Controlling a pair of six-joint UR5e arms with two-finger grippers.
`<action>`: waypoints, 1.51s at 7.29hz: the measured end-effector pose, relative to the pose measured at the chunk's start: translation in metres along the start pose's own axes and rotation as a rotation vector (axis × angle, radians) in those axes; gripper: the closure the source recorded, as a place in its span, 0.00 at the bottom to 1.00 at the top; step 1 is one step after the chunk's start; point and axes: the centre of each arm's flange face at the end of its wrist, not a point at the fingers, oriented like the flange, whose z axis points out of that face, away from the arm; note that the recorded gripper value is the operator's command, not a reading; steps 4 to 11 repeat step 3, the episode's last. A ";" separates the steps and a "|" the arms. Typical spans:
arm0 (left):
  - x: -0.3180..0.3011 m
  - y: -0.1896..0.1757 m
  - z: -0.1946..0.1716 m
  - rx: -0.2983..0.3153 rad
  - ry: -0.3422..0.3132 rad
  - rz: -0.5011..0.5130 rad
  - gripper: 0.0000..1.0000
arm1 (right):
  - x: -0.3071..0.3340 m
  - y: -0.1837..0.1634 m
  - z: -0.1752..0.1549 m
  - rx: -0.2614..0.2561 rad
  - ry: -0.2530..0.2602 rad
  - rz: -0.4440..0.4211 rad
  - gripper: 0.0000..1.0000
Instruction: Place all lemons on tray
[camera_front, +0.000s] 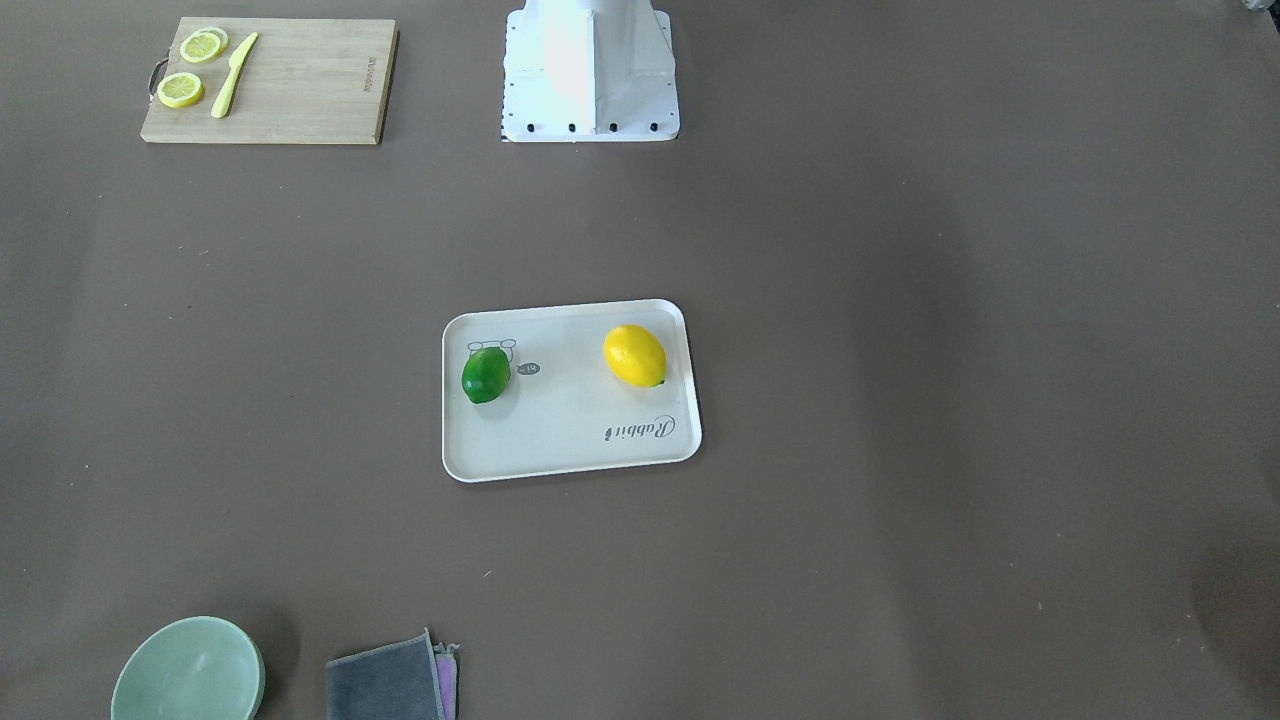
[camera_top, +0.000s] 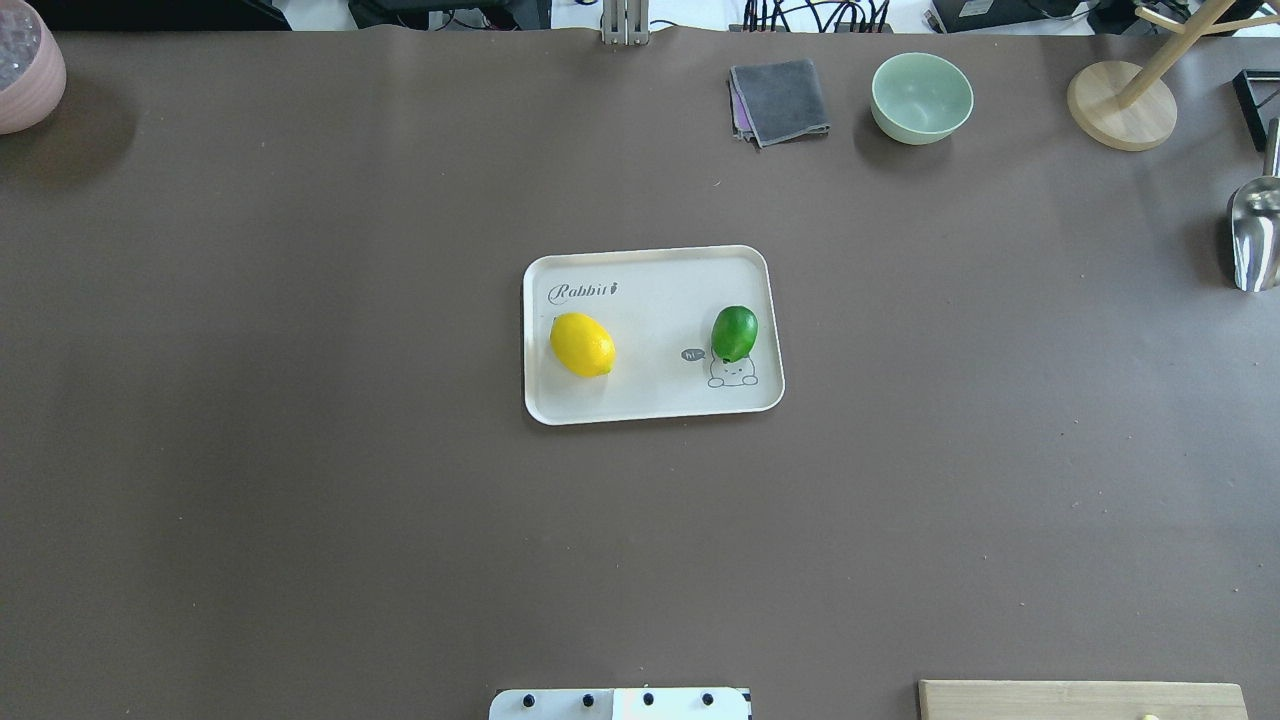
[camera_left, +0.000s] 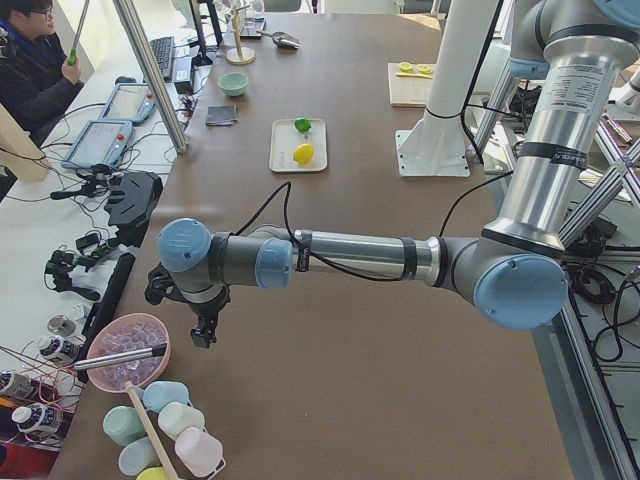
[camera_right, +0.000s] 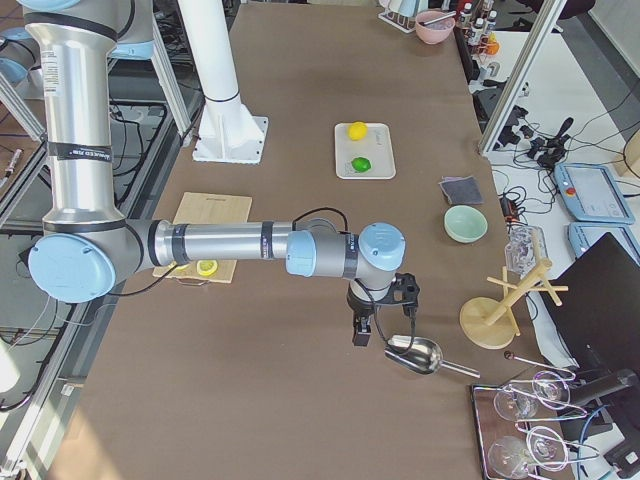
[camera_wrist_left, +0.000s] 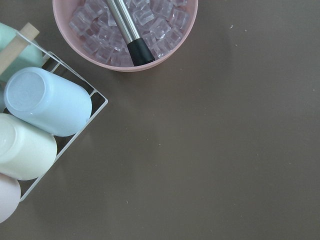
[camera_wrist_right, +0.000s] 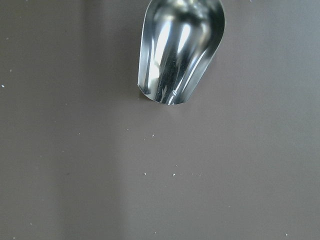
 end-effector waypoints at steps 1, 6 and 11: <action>0.000 0.000 0.000 0.001 0.000 0.001 0.02 | -0.001 0.000 -0.001 0.003 0.000 -0.003 0.00; 0.000 0.000 0.000 0.002 0.000 0.001 0.02 | -0.003 -0.001 -0.004 0.008 0.000 -0.008 0.00; 0.000 0.000 0.000 0.002 0.000 0.001 0.02 | -0.003 -0.001 -0.004 0.008 0.000 -0.008 0.00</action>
